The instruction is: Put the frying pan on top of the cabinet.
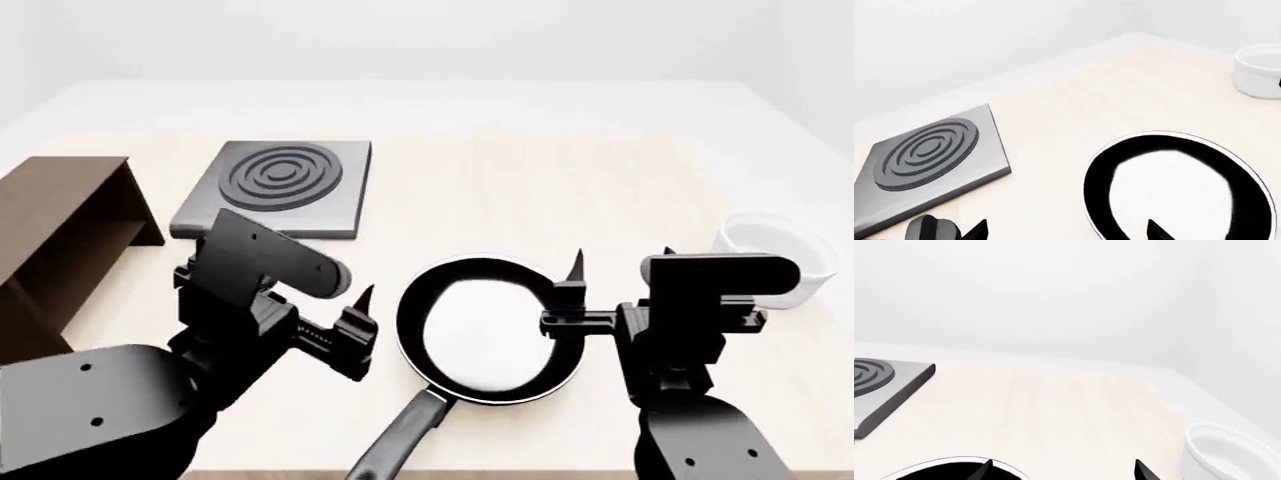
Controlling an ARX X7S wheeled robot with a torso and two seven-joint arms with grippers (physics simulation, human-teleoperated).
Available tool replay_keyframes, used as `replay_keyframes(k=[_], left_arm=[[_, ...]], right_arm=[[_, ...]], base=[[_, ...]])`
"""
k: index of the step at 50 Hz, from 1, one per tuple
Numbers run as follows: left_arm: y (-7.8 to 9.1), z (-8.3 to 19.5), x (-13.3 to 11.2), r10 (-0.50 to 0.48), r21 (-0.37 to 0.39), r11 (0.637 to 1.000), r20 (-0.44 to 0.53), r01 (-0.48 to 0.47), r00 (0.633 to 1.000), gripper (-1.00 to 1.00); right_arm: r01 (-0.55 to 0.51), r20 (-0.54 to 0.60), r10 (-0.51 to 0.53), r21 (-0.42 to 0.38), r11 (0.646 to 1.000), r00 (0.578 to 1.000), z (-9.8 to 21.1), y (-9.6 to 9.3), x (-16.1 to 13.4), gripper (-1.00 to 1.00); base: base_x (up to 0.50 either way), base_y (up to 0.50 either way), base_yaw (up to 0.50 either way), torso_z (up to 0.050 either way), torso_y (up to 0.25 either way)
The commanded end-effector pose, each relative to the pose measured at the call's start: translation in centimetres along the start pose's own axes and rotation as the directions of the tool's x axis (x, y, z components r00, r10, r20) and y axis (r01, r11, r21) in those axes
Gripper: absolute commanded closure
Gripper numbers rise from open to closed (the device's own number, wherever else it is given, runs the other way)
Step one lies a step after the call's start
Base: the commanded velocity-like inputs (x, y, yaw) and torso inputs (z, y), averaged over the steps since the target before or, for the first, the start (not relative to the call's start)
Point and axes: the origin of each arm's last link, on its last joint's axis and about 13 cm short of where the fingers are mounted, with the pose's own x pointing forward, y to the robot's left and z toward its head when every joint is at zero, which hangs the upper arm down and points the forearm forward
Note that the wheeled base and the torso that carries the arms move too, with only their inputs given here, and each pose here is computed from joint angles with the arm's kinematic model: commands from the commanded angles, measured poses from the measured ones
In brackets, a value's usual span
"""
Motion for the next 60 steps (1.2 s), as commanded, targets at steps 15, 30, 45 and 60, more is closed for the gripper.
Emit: replay_keyframes(k=[15, 30, 45, 60], left_arm=[[0.1, 2.2, -4.8, -0.226, -0.038, 0.974, -0.294, 0.225, 0.929, -1.0], [-1.6, 2.8, -4.8, -0.253, -0.091, 0.968, -0.323, 0.236, 0.912, -1.0], [-4.1, 1.1, -4.0, -0.253, -0.122, 0.967, -0.377, 0.223, 0.891, -1.0], [-5.4, -0.3, -3.9, -0.252, -0.094, 0.967, -0.434, 0.235, 0.865, -1.0]], right_arm=[[0.0, -0.015, 0.0, -0.013, 1.0, 1.0, -0.3, 0.1, 0.2, -1.0], [-0.003, -0.019, 0.003, -0.016, 1.0, 1.0, -0.4, 0.2, 0.3, -1.0], [-0.005, -0.019, 0.005, -0.02, 1.0, 1.0, -0.4, 0.3, 0.3, -1.0], [-0.004, -0.021, 0.004, -0.022, 1.0, 1.0, -0.4, 0.3, 0.3, -1.0]], base=[[0.0, 0.0, 0.0, 0.0, 0.0], [0.0, 0.0, 0.0, 0.0, 0.0], [0.0, 0.0, 0.0, 0.0, 0.0], [0.0, 0.0, 0.0, 0.0, 0.0]])
